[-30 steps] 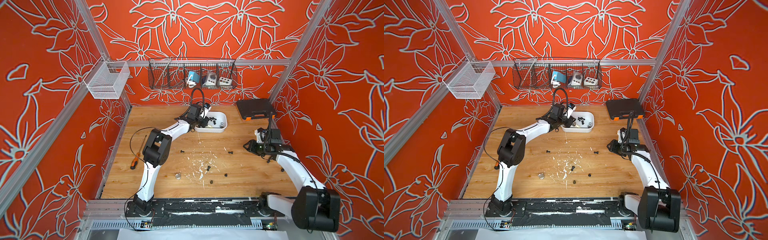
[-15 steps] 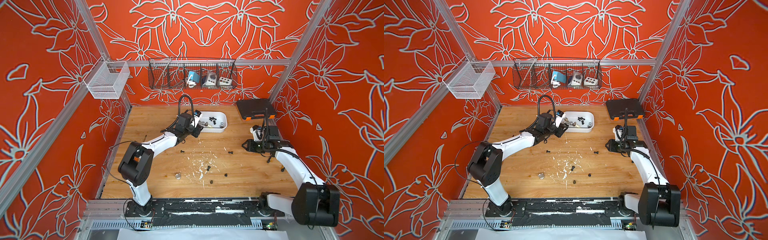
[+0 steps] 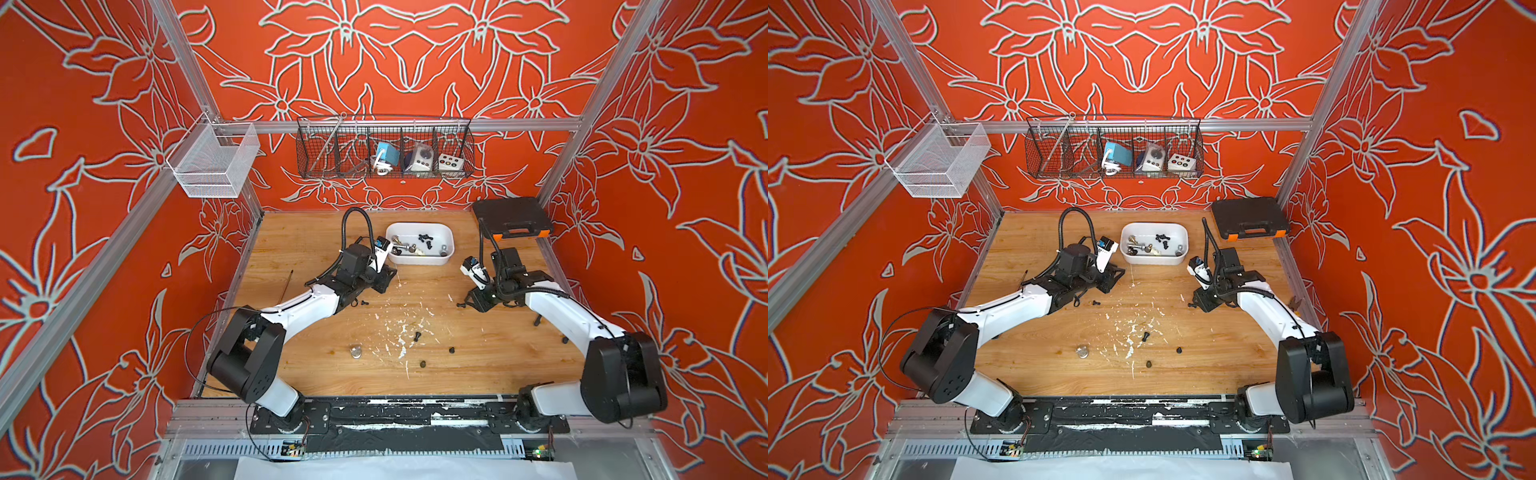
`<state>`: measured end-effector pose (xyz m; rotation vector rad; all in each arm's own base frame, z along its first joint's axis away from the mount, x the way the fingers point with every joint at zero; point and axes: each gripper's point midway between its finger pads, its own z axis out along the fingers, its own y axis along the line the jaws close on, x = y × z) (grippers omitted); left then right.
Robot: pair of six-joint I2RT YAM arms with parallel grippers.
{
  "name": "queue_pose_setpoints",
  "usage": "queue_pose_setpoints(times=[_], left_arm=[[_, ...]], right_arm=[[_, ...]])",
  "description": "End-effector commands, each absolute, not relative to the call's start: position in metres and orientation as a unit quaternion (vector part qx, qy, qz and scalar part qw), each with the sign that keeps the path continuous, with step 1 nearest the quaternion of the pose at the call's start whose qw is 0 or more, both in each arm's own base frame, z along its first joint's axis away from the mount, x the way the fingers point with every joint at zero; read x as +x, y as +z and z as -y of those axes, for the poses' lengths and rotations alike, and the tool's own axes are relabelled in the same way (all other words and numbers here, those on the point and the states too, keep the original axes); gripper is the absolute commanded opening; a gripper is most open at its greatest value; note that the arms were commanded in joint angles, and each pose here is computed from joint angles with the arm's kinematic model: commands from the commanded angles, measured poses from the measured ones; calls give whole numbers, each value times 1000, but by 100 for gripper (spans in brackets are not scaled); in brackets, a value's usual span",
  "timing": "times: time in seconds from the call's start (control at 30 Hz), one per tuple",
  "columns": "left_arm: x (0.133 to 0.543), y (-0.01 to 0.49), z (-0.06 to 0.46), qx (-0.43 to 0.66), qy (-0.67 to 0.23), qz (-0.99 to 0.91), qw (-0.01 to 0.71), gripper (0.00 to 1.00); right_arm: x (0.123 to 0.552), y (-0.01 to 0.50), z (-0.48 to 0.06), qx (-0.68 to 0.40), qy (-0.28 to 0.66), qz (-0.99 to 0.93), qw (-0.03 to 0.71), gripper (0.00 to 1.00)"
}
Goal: Put the chess pieces into the storage box
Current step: Pick up the chess piece at the center of the board.
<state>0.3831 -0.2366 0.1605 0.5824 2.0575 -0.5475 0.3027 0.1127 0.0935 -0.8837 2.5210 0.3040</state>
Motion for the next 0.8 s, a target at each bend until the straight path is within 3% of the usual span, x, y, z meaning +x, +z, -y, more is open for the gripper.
queue_pose_setpoints(times=[0.0, 0.27, 0.77], left_arm=[[383, 181, 231, 229, -221, -819, 477, 35], [373, 180, 227, 222, -230, -820, 474, 35], [362, 179, 224, 214, -240, -822, 471, 35]], right_arm=[[314, 95, -111, -390, 69, -889, 232, 41], [317, 70, -118, -475, 46, -859, 188, 40], [319, 43, -126, -504, 49, -847, 162, 39]])
